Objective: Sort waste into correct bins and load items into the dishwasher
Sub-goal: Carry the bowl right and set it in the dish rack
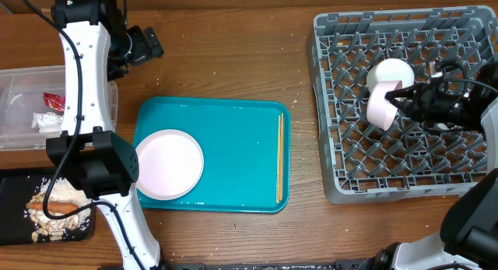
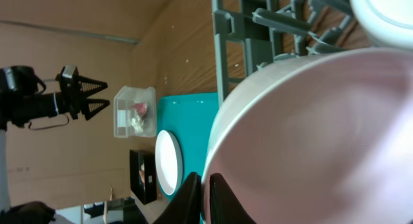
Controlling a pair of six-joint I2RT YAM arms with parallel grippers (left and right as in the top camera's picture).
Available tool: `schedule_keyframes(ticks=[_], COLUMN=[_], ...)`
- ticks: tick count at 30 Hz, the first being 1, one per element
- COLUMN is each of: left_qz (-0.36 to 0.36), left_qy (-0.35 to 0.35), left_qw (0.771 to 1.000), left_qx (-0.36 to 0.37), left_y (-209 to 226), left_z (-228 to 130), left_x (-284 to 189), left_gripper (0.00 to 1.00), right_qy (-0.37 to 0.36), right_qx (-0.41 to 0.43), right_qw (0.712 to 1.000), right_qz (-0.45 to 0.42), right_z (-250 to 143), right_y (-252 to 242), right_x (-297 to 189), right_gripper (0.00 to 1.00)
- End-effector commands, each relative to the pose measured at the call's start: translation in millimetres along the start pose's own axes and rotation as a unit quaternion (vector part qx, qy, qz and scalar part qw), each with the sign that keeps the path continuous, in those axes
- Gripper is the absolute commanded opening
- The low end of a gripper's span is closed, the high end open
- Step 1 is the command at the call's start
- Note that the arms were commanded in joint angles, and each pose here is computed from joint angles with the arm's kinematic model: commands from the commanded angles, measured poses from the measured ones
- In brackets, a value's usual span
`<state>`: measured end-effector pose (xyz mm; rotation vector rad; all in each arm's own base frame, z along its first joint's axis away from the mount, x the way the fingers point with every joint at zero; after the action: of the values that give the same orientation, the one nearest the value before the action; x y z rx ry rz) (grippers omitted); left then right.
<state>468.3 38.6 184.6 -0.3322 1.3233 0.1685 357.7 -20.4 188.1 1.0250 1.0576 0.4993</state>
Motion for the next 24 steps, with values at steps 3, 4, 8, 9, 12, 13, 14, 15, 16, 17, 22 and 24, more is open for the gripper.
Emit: schedule_keyframes(ticks=[3,4,8,9,12,13,14,15,16,17,22,24], left_qz=[-0.004,-0.004,-0.004,-0.004,-0.004,-0.004,-0.004,-0.004,-0.004,-0.004,-0.004,-0.004], left_qy=[0.002,0.001,0.001,0.001,0.001,0.001,0.002,0.001,0.001,0.001,0.001,0.001], left_qw=[1.000,1.000,1.000,1.000,1.000,1.000,1.000,1.000,1.000,1.000,1.000,1.000], left_qx=[-0.001,-0.001,-0.001,-0.001,-0.001,-0.001,-0.001,-0.001,-0.001,-0.001,-0.001,-0.001], left_y=[-3.1,-3.1,-3.1,-3.1,-3.1,-3.1,-3.1,-3.1,-3.1,-3.0,-3.1,-3.1], left_z=[-1.0,-1.0,-1.0,-1.0,-0.9,-1.0,-1.0,-1.0,-1.0,-1.0,-1.0,-1.0], left_x=[0.4,0.3,0.3,0.3,0.3,0.3,0.4,0.3,0.3,0.3,0.3,0.3], left_gripper=[1.00,1.00,1.00,1.00,1.00,1.00,1.00,1.00,1.00,1.00,1.00,1.00], right_qy=[-0.018,-0.022,-0.052,-0.068,-0.099,-0.107,-0.114,-0.122,-0.130,-0.138,-0.175,-0.181], right_qx=[0.054,0.058,0.099,0.124,0.171,0.187,0.200,0.213,0.224,0.232,0.262,0.257], right_qw=[0.997,0.996,0.989,0.981,0.954,0.943,0.935,0.927,0.918,0.911,0.865,0.865], right_qz=[-0.058,-0.059,-0.093,-0.133,-0.226,-0.252,-0.270,-0.286,-0.300,-0.312,-0.391,-0.390], right_z=[4.6,5.8,13.8,15.7,13.0,10.1,7.7,5.6,3.5,1.8,-12.7,-16.5], right_y=[-22.4,-22.9,-31.6,-41.1,-61.3,-65.7,-68.4,-70.0,-70.5,-70.6,-59.1,-43.6], right_x=[-11.9,-15.2,-40.8,-54.4,-81.9,-89.9,-96.3,-101.8,-107.7,-112.4,-148.7,-155.9], right_gripper=[0.09,0.08,0.08,0.08,0.07,0.07,0.08,0.10,0.13,0.18,0.45,0.46])
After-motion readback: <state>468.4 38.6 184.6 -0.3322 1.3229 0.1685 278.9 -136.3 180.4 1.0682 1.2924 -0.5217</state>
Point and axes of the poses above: each gripper's point midway between its finger pads, its own x axis out along the fingers, its own y axis along the line the jaws close on, z = x × y, the point moved 1 cm from there along -x, back along the fingers, and after that the axes turned 8 degrees about x, right-handed, at the moved point
